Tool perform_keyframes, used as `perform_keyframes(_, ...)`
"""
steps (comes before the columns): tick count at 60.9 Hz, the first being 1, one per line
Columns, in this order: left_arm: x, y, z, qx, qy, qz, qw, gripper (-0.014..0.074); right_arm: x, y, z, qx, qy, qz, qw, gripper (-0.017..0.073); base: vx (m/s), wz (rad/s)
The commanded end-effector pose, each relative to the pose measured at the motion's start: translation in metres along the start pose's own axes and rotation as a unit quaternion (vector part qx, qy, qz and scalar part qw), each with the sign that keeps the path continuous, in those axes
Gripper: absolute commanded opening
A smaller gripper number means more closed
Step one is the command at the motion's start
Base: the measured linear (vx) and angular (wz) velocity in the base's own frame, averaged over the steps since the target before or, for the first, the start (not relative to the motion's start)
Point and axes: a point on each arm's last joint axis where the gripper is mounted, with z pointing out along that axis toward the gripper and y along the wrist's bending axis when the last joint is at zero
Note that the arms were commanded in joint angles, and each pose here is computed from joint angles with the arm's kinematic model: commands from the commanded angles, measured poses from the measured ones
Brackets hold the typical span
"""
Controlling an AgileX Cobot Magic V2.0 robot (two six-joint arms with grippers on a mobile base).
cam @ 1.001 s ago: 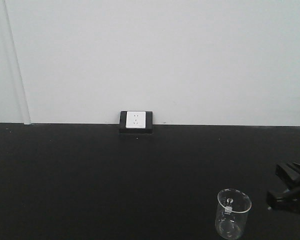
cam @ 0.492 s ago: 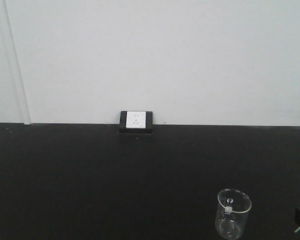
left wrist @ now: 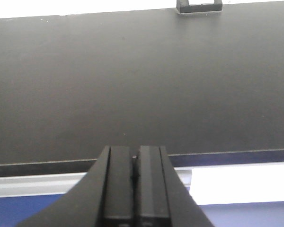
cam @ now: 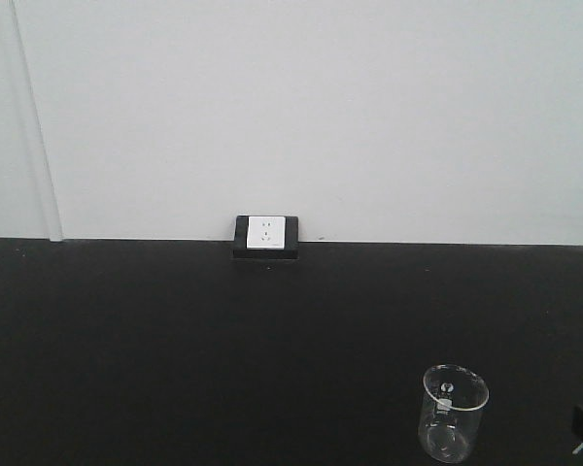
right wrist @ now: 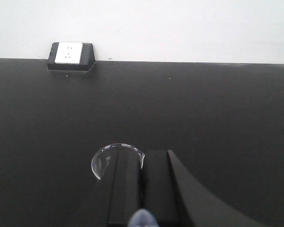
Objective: Grab transparent chemical and place on left bench
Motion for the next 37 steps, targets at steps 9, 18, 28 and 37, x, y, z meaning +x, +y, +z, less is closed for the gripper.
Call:
perform_keyframes(9,-0.0028,0.0001,-0.0013,-0.001,-0.041,-0.004,0.999,-0.0003,-0.0194,0.0015,-0.0052,-0.008,-0.06,-0.002,0.998,-0.0004,-0.07,0.02)
perform_keyframes(18,-0.0028,0.0001,-0.0013,-0.001,-0.041,-0.004,0.999,-0.0003,-0.0194,0.0015,-0.0052,-0.008,-0.06,-0.002,0.998,-0.0004,-0.14,0.04)
perform_keyframes(28,-0.0028,0.0001,-0.0013,-0.001,-0.041,-0.004,0.999,-0.0003,-0.0194,0.0015,-0.0052,-0.008,-0.06,-0.002,0.998,-0.0004,-0.21,0.12)
perform_keyframes(37,-0.0028,0.0001,-0.0013,-0.001,-0.041,-0.004,0.999,-0.0003,-0.0194,0.0015,-0.0052,-0.008,-0.06,-0.002,0.998,-0.0004,-0.25,0.19)
